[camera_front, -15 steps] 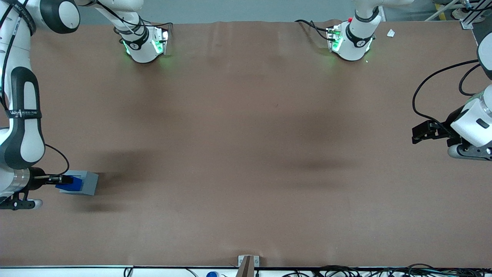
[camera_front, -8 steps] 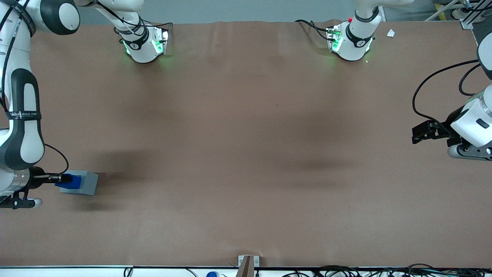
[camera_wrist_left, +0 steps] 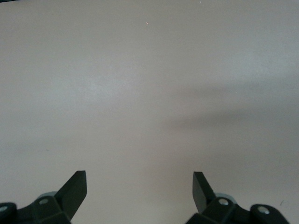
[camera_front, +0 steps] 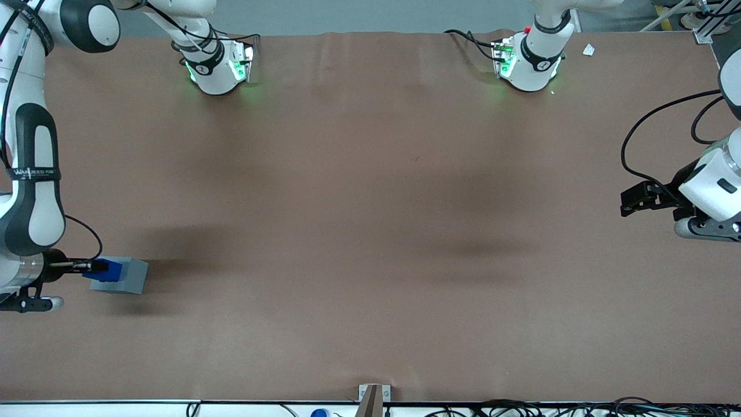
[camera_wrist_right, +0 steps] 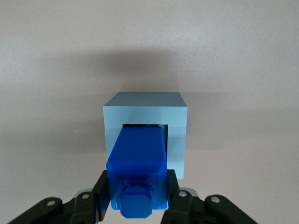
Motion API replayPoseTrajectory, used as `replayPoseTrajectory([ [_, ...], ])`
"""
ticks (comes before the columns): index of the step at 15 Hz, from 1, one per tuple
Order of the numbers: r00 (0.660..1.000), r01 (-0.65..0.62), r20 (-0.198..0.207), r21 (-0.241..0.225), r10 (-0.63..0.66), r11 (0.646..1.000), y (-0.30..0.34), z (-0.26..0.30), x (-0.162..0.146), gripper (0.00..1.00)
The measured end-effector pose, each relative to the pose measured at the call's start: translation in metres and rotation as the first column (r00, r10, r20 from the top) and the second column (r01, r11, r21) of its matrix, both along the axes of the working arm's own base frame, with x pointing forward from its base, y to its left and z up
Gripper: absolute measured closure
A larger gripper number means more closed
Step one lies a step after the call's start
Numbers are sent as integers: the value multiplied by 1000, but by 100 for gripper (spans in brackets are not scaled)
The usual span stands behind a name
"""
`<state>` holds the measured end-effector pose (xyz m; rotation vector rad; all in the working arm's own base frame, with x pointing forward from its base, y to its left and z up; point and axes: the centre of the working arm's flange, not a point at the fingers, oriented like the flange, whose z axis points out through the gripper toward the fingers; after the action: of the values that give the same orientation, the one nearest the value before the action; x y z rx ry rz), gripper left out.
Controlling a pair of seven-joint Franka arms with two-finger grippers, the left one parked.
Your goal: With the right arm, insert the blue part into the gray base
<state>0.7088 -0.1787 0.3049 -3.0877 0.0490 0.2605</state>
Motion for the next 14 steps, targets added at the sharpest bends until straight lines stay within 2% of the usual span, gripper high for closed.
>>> replayPoseTrajectory([
  [9, 1000, 14, -2, -5, -14, 1000, -3, -14, 1, 49],
  [10, 1000, 21, -1, -2, -21, 1000, -4, -14, 1, 44],
  [12, 998, 54, 15, 21, -54, 998, -14, -10, 0, 27],
  [14, 996, 62, 65, 29, -64, 998, -26, 22, 1, 10],
])
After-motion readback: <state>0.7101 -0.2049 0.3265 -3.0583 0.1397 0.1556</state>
